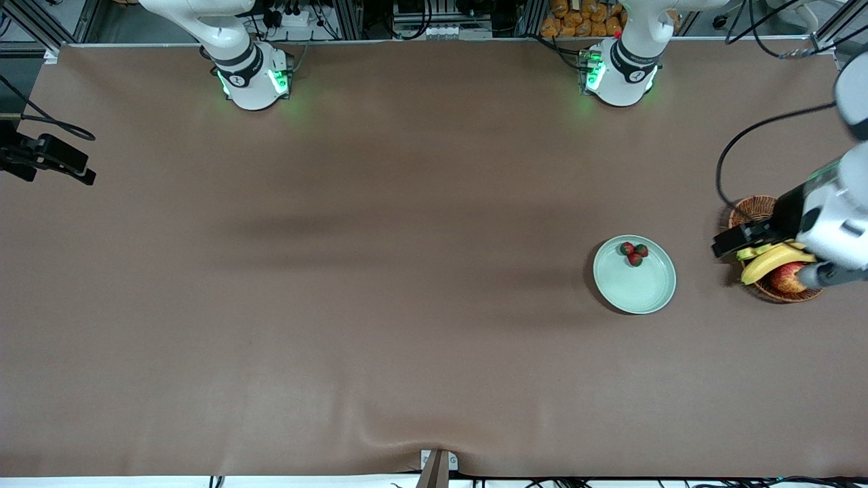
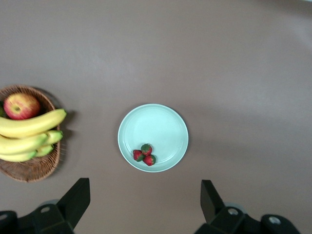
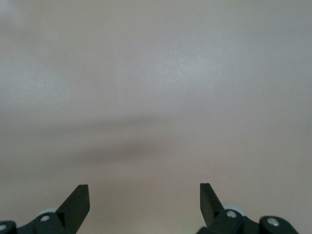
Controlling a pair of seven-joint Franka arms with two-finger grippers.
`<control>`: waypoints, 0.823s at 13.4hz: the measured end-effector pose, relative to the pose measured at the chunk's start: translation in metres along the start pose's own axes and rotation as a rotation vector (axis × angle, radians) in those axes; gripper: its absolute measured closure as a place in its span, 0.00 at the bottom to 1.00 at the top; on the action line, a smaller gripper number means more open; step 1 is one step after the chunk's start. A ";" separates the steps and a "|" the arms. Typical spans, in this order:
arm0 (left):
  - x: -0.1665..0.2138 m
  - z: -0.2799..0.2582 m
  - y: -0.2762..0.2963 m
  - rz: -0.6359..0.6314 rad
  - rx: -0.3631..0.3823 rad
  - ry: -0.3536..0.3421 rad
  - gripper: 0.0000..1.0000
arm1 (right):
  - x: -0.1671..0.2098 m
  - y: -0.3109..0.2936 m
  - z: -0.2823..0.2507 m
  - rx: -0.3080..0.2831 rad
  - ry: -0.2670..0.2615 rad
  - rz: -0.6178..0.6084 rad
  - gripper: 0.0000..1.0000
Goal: Collect all strawberries into plate
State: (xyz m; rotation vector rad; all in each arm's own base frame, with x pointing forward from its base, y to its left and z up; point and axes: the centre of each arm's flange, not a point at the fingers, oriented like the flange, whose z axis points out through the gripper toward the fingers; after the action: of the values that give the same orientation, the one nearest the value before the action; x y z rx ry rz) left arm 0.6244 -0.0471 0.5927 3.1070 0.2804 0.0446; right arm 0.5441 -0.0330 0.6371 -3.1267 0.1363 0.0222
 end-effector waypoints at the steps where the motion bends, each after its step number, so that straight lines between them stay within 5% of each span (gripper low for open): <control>1: -0.006 -0.015 -0.003 0.008 -0.003 0.016 0.00 | 0.000 0.001 0.000 0.000 0.000 0.001 0.00; 11: -0.041 -0.070 -0.020 0.003 -0.010 0.047 0.00 | -0.002 0.002 0.001 0.000 -0.015 0.003 0.00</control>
State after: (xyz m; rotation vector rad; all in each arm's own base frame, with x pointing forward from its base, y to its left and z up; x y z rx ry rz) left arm 0.5782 -0.0332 0.6610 3.1001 0.2751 0.1193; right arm 0.5420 -0.0349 0.6366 -3.1258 0.1412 0.0463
